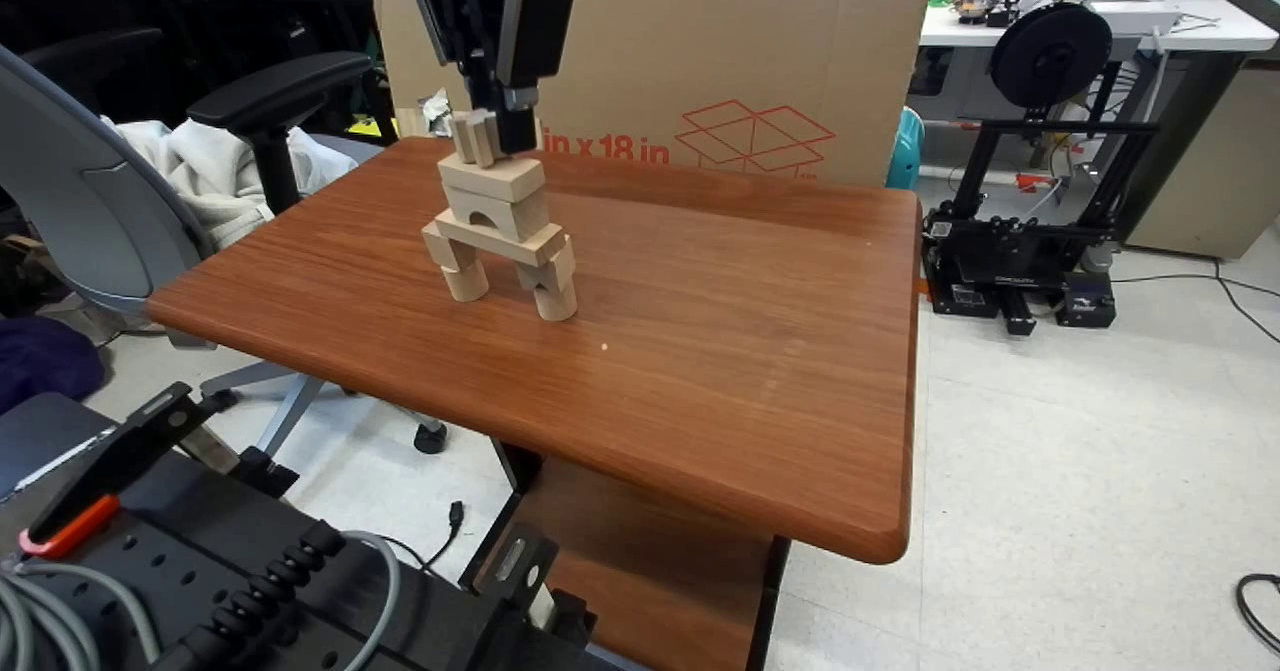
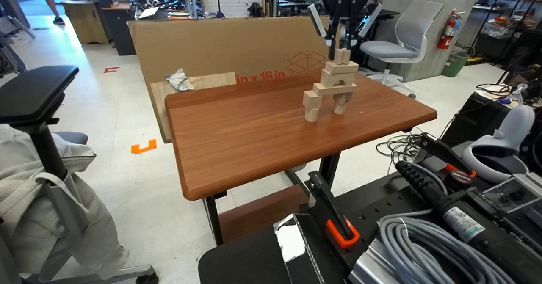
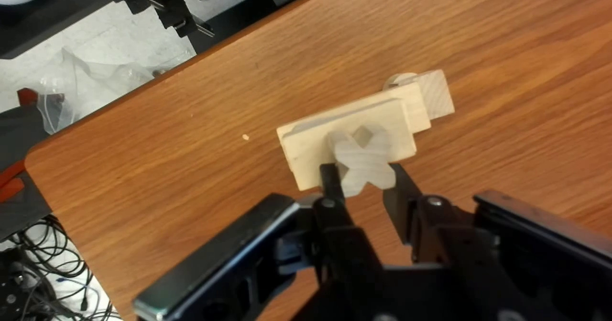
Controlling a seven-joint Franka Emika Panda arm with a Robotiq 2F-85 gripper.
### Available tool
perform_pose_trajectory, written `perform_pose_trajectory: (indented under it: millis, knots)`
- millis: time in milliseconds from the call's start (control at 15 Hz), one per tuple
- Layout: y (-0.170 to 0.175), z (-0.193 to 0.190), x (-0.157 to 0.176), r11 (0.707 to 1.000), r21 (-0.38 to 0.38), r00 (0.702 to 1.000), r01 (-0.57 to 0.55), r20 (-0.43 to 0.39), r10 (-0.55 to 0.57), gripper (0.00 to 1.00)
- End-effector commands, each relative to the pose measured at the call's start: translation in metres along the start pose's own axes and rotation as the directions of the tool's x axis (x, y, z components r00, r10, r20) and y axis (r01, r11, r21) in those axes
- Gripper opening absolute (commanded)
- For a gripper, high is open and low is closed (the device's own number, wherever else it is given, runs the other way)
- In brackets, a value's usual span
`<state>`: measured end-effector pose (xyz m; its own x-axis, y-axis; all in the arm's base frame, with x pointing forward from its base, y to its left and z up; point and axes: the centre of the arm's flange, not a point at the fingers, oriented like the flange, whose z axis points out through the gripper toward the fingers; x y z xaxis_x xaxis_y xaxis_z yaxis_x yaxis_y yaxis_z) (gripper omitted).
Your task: Put the star block on the wooden tower
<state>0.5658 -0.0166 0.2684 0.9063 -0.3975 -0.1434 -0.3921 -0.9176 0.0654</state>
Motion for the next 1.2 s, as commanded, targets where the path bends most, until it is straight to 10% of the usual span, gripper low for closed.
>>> perform_pose_trajectory:
  millis: [0,400,1133]
  knots:
    - [0.006,-0.003,-0.011,1.000,-0.010,1.000,0.010,-0.013,-0.010,0.54]
    - [0.007,-0.016,-0.018,1.000,0.004,0.999,0.011,-0.047,-0.010,0.97]
    - [0.004,-0.078,-0.006,0.997,0.032,0.988,0.075,-0.137,-0.070,1.00]
